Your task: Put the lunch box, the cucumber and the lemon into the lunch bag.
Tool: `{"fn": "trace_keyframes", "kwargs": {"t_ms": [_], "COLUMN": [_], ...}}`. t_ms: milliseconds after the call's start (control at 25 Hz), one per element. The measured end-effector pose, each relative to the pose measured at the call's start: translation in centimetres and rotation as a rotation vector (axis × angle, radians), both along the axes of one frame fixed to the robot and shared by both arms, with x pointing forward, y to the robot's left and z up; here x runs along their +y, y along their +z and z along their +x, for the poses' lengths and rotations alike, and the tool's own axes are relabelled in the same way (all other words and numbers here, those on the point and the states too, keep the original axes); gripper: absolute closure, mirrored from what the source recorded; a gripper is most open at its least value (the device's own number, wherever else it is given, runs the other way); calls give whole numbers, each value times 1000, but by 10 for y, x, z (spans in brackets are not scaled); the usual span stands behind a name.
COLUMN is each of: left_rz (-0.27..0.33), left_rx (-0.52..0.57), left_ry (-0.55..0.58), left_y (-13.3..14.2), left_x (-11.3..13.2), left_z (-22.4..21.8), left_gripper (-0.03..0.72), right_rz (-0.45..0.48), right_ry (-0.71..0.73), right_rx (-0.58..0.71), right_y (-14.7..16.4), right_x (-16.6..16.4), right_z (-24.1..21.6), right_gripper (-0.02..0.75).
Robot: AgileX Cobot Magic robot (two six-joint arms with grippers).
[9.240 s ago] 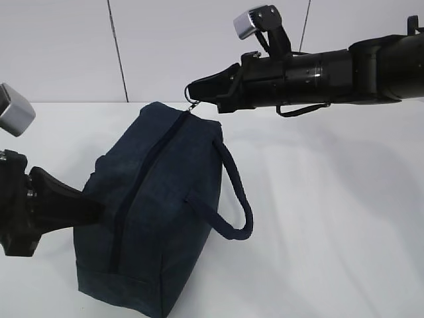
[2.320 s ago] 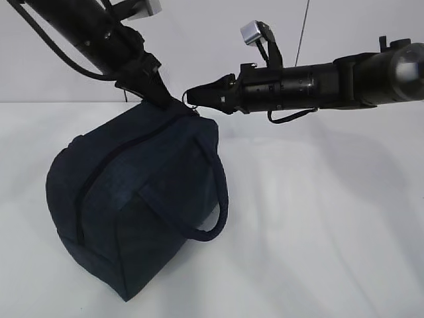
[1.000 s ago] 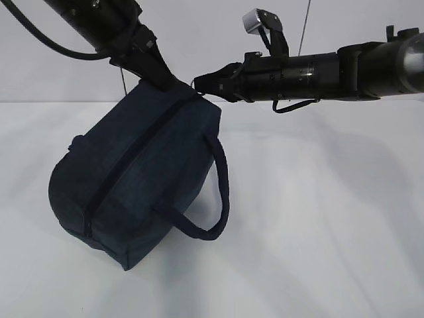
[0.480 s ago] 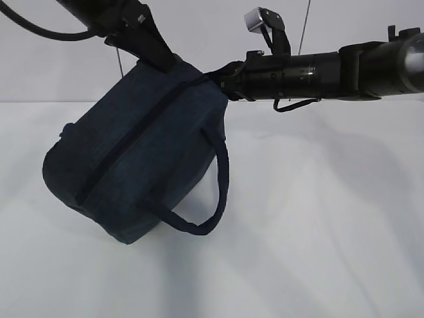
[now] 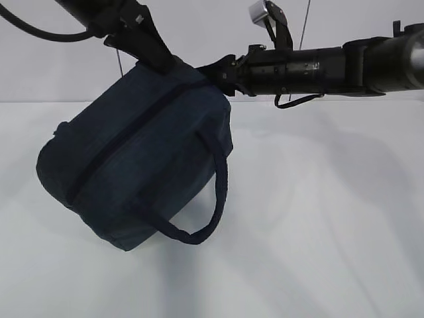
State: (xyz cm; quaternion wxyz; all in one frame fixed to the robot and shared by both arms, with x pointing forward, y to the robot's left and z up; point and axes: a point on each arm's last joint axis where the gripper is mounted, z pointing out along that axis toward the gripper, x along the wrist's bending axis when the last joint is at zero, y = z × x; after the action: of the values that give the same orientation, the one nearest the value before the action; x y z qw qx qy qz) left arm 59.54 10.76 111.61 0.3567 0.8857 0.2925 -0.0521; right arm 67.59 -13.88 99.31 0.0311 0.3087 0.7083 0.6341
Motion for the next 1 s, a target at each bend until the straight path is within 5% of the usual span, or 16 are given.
{"fn": "trace_keyframes", "kwargs": {"t_ms": [200, 480, 1000], "left_rz": [12, 17, 43], "left_rx": [-4, 15, 46], "left_ry": [0, 32, 128], "left_y": [-1, -16, -63], "left_x": [1, -2, -1], "left_z": [0, 11, 45], "left_gripper": [683, 683, 683], "right_rz": [15, -11, -300], "right_ry": [1, 34, 114], "right_rx": [-62, -149, -159], "right_y": [31, 70, 109], "right_x": [-1, -4, -15], "right_z": [-8, -24, -63], "right_gripper": [232, 220, 219]}}
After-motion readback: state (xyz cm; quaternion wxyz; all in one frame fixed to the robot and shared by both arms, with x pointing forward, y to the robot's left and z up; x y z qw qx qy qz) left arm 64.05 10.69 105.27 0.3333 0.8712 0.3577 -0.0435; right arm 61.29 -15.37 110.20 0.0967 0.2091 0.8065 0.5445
